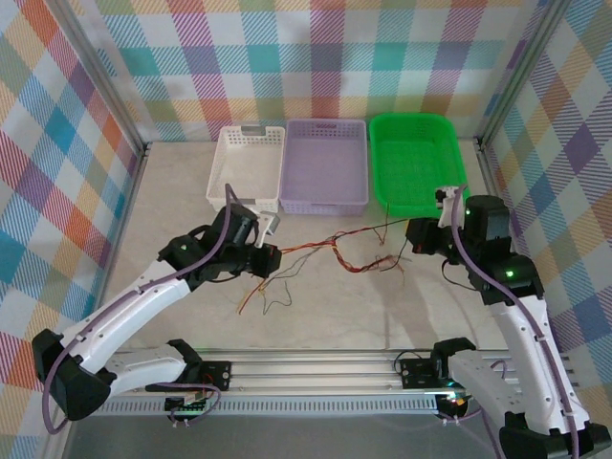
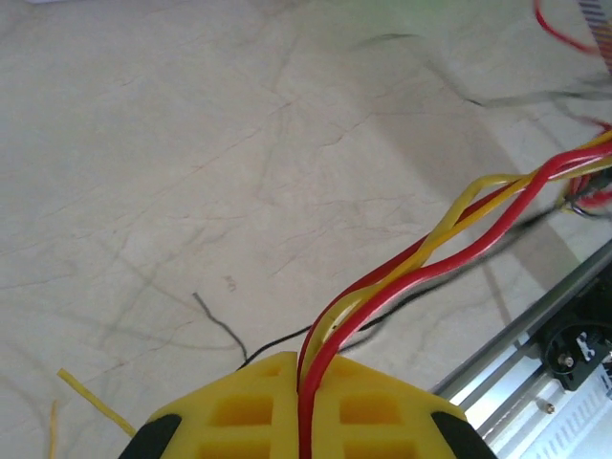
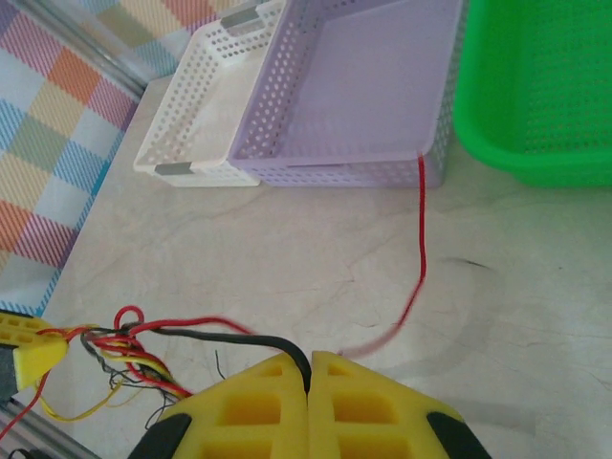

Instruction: Untangle the cables

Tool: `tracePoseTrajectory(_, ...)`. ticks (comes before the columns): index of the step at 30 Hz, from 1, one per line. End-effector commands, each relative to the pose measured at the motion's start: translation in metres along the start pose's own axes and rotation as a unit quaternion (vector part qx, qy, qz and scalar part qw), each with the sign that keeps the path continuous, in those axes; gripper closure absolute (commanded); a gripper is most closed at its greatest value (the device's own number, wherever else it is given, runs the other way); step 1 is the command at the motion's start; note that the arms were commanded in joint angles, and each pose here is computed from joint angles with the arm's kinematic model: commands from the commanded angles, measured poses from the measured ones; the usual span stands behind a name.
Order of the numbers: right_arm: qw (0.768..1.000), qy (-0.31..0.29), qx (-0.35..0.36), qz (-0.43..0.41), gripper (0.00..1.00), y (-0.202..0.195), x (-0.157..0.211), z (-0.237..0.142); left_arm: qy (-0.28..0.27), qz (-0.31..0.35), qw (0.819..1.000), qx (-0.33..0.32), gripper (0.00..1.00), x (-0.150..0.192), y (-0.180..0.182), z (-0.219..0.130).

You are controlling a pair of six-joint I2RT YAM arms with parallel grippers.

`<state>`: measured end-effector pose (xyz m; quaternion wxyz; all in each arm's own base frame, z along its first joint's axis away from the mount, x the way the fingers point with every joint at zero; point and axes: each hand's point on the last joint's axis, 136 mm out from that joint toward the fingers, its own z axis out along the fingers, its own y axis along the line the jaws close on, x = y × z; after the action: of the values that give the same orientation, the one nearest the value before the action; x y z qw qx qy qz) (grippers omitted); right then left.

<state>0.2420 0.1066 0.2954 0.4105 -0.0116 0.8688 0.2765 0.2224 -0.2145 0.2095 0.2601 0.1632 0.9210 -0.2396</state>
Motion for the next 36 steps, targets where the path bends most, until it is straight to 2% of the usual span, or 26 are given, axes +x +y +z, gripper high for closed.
tracePoseTrajectory(1, 0.995, -0.077, 0.058, 0.01, 1.0, -0.013, -0.035, -0.028, 0.054, -0.025, 0.995, -0.086, 1.0, 0.029, 0.046, -0.013)
tracePoseTrajectory(11, 0.981, -0.111, 0.155, 0.021, 1.0, -0.042, -0.046, -0.057, 0.03, -0.061, 0.988, -0.141, 1.0, 0.029, 0.087, -0.028)
tracePoseTrajectory(19, 0.965, -0.129, 0.224, 0.042, 1.0, -0.067, -0.048, -0.078, 0.009, -0.071, 0.981, -0.18, 1.0, 0.032, 0.104, -0.038)
tracePoseTrajectory(29, 0.934, -0.169, 0.309, 0.066, 1.0, -0.088, -0.045, -0.116, -0.001, -0.095, 0.965, -0.245, 1.0, 0.032, 0.131, -0.047)
tracePoseTrajectory(36, 0.915, -0.187, 0.349, 0.071, 1.0, -0.096, -0.04, -0.137, -0.031, -0.131, 0.95, -0.282, 1.0, 0.029, 0.151, -0.062)
